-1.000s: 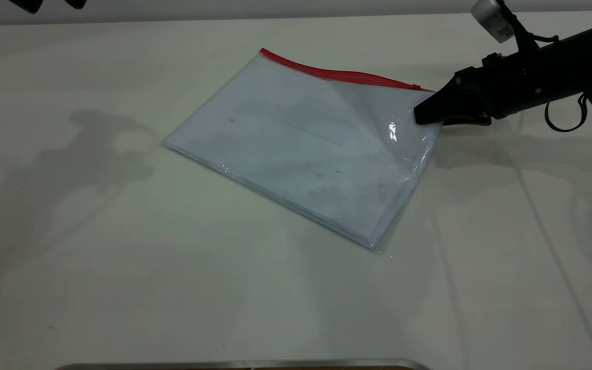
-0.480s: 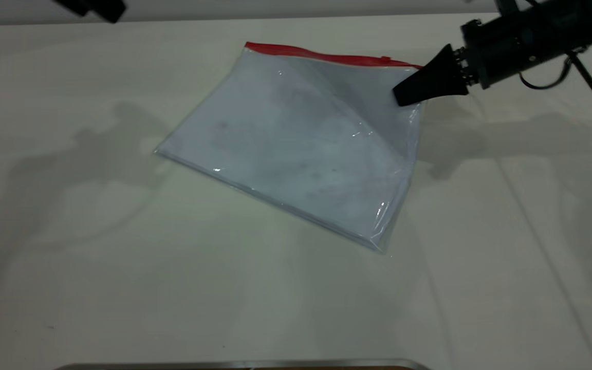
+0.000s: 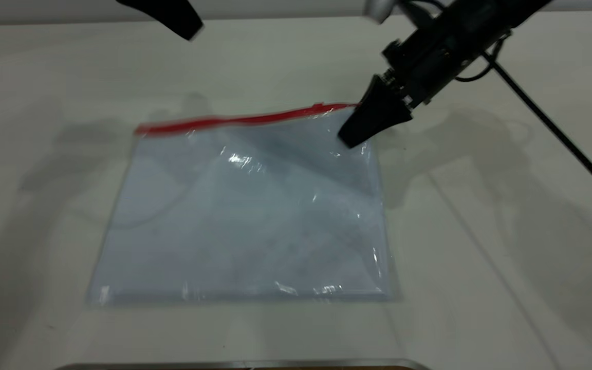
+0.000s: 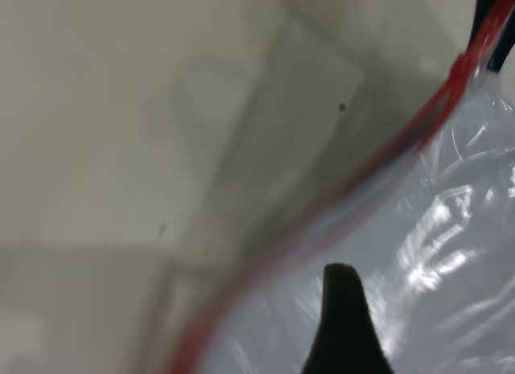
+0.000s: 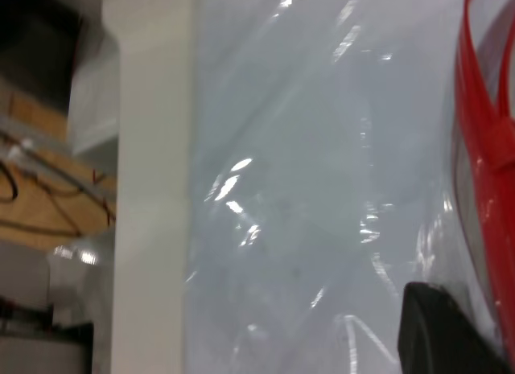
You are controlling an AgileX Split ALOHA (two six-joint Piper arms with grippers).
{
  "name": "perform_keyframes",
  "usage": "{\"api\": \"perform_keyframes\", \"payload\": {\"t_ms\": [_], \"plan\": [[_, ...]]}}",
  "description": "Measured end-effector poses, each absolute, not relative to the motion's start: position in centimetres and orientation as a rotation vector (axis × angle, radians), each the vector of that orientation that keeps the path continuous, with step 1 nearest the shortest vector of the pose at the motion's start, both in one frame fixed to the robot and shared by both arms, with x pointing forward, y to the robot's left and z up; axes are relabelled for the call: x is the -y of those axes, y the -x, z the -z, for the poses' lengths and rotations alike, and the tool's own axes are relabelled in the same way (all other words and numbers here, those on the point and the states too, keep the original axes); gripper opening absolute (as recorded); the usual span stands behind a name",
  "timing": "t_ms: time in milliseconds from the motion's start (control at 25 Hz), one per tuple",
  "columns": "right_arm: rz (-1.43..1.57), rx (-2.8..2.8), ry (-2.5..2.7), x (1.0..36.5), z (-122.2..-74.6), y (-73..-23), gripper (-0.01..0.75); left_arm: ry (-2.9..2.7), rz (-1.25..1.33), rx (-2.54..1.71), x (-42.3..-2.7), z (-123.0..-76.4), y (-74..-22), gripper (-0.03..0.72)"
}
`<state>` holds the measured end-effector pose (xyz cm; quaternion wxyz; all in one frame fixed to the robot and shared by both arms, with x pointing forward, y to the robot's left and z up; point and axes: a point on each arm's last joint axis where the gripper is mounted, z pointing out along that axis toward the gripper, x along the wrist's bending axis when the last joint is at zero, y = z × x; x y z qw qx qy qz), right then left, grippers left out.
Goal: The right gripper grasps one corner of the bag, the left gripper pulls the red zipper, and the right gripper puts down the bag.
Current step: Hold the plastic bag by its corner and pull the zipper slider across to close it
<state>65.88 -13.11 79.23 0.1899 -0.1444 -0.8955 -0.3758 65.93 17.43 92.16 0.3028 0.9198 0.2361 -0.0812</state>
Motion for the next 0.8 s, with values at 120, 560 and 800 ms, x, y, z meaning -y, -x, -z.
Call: {"api": "perform_keyframes", "payload": {"t_ms": [120, 560, 800], "plan": [[1.062, 2.516, 0.377, 12.1, -79.6, -65.8, 0.034, -2.464, 0.229, -0.521, -15.8, -91.0, -66.2, 0.589], [1.229, 2.442, 0.464, 11.2, -80.7, -66.7, 0.034, -2.466, 0.268, -0.331, -11.8, -88.4, -65.2, 0.589], [1.247, 2.453, 0.436, 11.1, -80.7, -66.7, 0.034, -2.396, 0.228, -0.313, -11.2, -88.6, -65.5, 0.589]]}}
